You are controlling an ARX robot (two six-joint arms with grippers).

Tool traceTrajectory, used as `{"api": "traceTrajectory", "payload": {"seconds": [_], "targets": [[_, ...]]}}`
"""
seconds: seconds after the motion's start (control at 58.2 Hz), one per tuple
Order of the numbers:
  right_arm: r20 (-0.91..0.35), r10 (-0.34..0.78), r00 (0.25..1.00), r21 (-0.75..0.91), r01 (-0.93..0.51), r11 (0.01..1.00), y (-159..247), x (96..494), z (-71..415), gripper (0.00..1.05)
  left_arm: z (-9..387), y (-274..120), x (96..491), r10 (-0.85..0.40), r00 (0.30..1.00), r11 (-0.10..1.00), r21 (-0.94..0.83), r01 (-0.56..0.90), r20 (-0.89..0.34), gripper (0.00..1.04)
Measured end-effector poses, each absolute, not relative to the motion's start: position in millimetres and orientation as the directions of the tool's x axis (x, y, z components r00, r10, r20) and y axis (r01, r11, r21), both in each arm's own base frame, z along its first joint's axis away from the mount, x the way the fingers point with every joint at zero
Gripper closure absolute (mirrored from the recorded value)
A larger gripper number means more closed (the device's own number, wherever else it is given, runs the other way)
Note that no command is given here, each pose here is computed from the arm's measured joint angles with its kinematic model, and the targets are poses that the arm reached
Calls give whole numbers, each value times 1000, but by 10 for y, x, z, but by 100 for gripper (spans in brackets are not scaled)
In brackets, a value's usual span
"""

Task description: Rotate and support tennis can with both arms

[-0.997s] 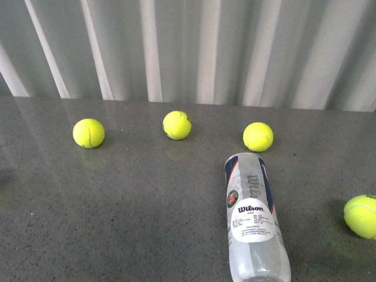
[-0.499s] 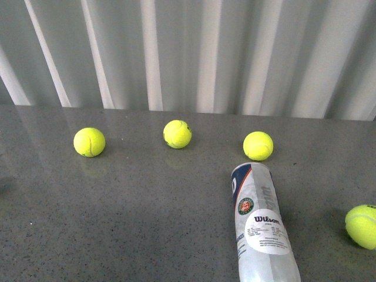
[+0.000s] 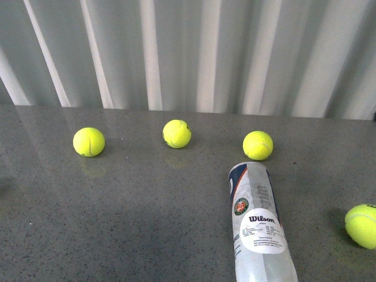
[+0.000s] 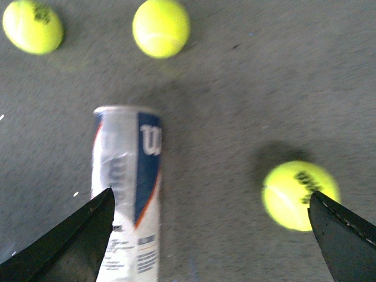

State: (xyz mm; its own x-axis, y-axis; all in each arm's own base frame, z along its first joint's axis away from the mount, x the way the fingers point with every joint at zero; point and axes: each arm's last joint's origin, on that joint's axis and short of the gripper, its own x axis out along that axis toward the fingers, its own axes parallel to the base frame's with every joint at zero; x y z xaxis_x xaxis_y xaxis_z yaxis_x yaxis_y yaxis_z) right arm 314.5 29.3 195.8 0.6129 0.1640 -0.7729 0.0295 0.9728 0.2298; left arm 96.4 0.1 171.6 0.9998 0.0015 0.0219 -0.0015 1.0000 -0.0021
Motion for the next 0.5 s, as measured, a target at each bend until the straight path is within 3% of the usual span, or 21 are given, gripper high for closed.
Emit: {"api": "traceTrajectory", "payload": {"seconds": [0.069,0.206,0.499], "targets": [[-800,229,555,263,-18,965,461,3223,1846,7,1716,1,964,2,1000,1000,-2,-1,22,7],[-843,254,474,266,-42,963,663,3393,1617,7,1716,1,964,2,1000,1000,-2,-1,22,7],[-869,303,391,317,-30,948,811,3617,1299,7,1716,1,964,2,1000,1000,-2,-1,22,7]]}}
